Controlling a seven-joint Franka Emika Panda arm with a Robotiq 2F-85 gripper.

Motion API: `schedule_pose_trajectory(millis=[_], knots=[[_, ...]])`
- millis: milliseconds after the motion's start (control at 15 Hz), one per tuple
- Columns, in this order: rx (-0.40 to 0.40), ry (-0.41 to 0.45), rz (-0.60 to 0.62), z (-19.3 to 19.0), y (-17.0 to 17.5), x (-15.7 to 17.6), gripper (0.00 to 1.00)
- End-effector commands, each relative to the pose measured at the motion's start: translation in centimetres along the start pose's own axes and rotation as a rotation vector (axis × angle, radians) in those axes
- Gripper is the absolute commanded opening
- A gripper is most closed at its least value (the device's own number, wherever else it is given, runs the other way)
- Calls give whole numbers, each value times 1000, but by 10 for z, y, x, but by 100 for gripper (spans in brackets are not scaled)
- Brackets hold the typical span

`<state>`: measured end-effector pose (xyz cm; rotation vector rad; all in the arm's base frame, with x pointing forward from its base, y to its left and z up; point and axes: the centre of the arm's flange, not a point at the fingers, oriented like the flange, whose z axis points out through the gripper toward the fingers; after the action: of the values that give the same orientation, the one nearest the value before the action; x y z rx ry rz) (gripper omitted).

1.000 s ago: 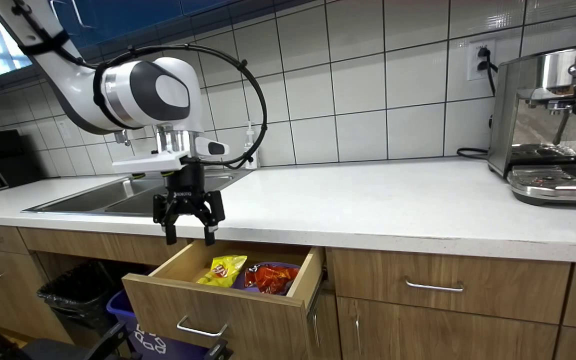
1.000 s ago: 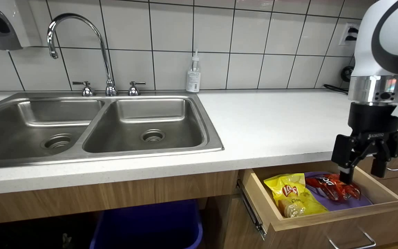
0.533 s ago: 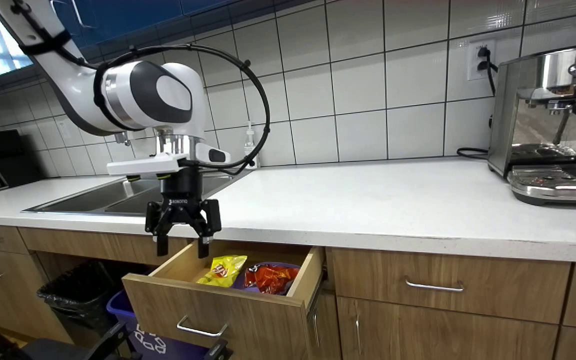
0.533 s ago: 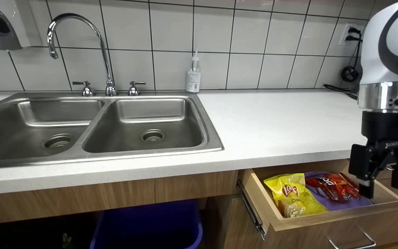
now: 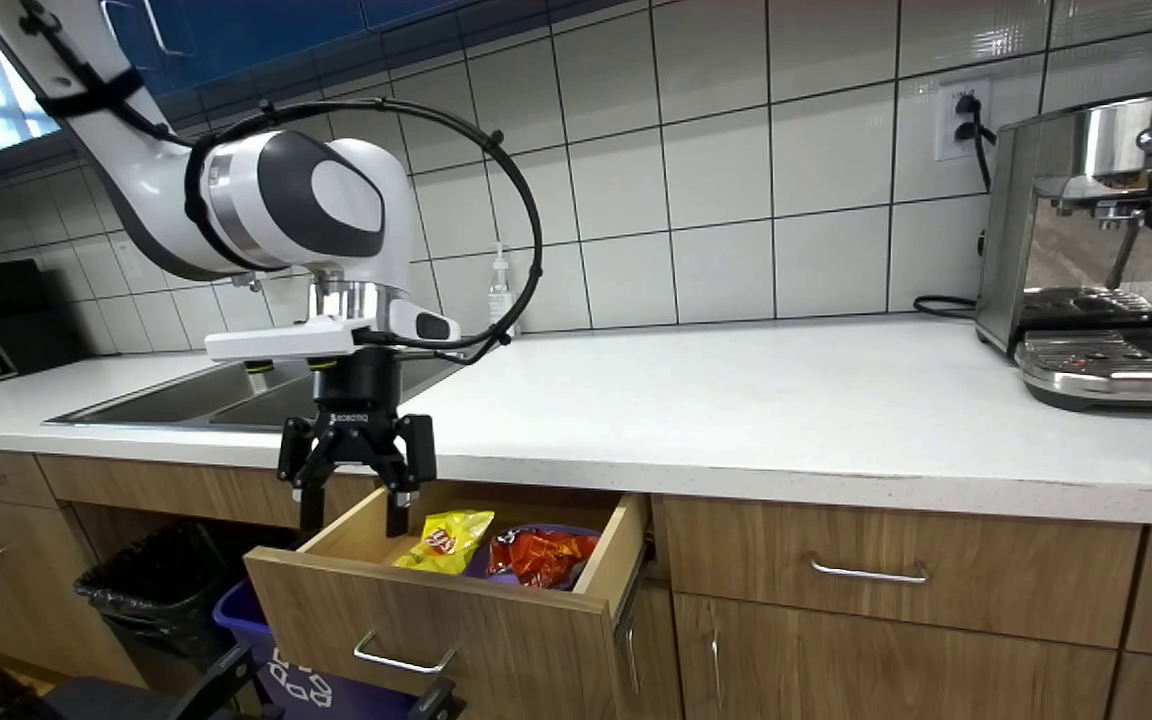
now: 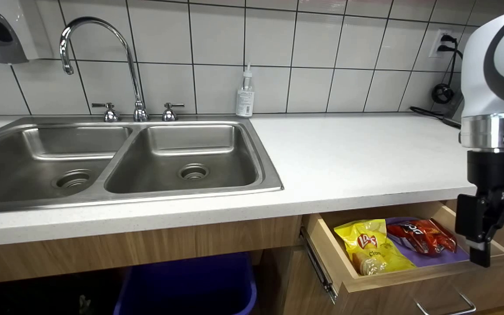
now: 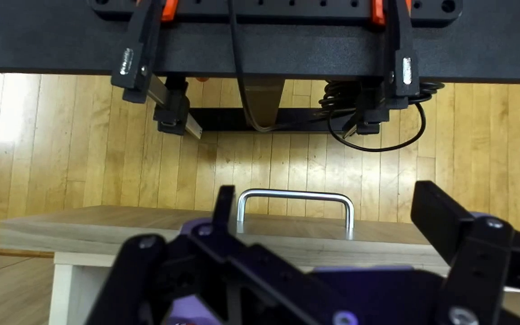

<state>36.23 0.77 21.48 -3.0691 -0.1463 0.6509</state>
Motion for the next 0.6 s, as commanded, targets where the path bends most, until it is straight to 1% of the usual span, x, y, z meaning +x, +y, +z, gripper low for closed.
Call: schedule_pose_trajectory(millis=[0, 533], knots=[[-13, -15, -24, 5, 9, -4, 100], [-58, -48, -48, 27, 14, 7, 100]])
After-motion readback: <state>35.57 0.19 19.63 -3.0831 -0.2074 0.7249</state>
